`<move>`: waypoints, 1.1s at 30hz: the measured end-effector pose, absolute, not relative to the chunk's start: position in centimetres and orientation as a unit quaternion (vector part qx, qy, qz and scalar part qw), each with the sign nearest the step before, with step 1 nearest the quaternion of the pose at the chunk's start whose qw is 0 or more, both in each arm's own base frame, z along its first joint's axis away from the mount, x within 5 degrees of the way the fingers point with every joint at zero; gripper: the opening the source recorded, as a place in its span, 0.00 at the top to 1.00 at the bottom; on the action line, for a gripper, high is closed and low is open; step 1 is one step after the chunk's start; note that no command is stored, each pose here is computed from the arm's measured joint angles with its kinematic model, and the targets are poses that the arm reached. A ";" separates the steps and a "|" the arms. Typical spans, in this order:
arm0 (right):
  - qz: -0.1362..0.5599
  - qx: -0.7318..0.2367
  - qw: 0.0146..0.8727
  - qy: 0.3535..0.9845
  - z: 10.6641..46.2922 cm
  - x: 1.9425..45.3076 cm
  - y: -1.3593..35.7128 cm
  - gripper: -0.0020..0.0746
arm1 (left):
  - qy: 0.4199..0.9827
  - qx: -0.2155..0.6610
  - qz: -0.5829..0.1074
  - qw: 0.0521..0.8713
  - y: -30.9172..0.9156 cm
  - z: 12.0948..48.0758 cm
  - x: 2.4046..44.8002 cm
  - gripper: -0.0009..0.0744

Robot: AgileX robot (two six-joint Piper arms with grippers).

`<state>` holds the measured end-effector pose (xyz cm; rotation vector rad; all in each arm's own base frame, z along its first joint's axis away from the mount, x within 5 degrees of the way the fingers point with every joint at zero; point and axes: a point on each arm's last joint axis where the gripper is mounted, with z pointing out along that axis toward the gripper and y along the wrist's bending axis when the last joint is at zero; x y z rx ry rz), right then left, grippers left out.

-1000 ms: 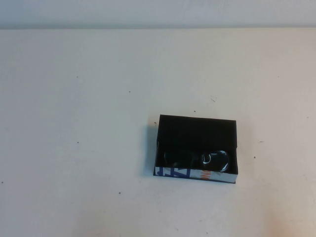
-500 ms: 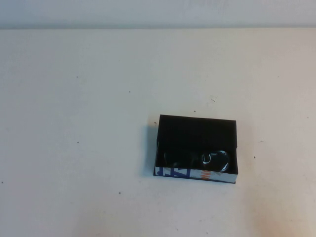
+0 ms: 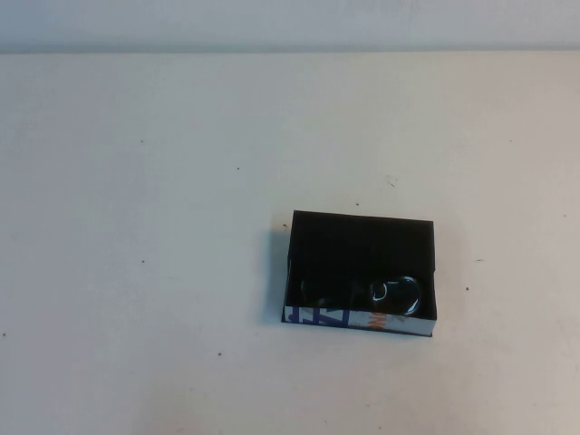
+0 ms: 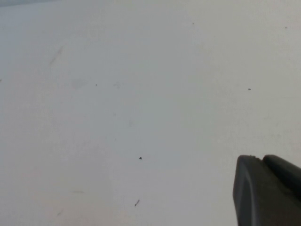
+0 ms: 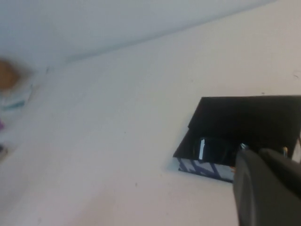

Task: Take glasses out of glasses case
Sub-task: Pick up the glasses from the glasses case

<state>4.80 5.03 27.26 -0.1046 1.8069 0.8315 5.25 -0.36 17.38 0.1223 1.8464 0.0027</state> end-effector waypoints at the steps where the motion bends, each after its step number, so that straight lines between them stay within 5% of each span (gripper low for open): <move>1: 0.334 -0.090 0.542 0.765 28.7 5.1 5.3 1.00 | 0.797 0.053 0.001 0.602 -0.4 17.4 5.3 0.99; 8: 0.282 -0.367 0.474 0.749 36.1 9.3 7.5 1.00 | 0.797 0.053 0.001 0.602 -0.4 17.4 5.3 0.99; 15: 0.258 -0.466 0.381 0.756 38.5 16.3 8.4 1.00 | 0.797 0.053 0.001 0.602 -0.4 17.4 5.3 0.99; 22: 0.203 -0.555 0.302 0.748 37.5 20.8 11.3 1.00 | 0.797 0.053 0.001 0.602 -0.4 17.4 5.3 0.99; 33: 0.112 -0.610 0.134 0.773 30.3 27.4 17.2 1.00 | 0.797 0.053 0.001 0.602 -0.4 17.4 5.3 0.99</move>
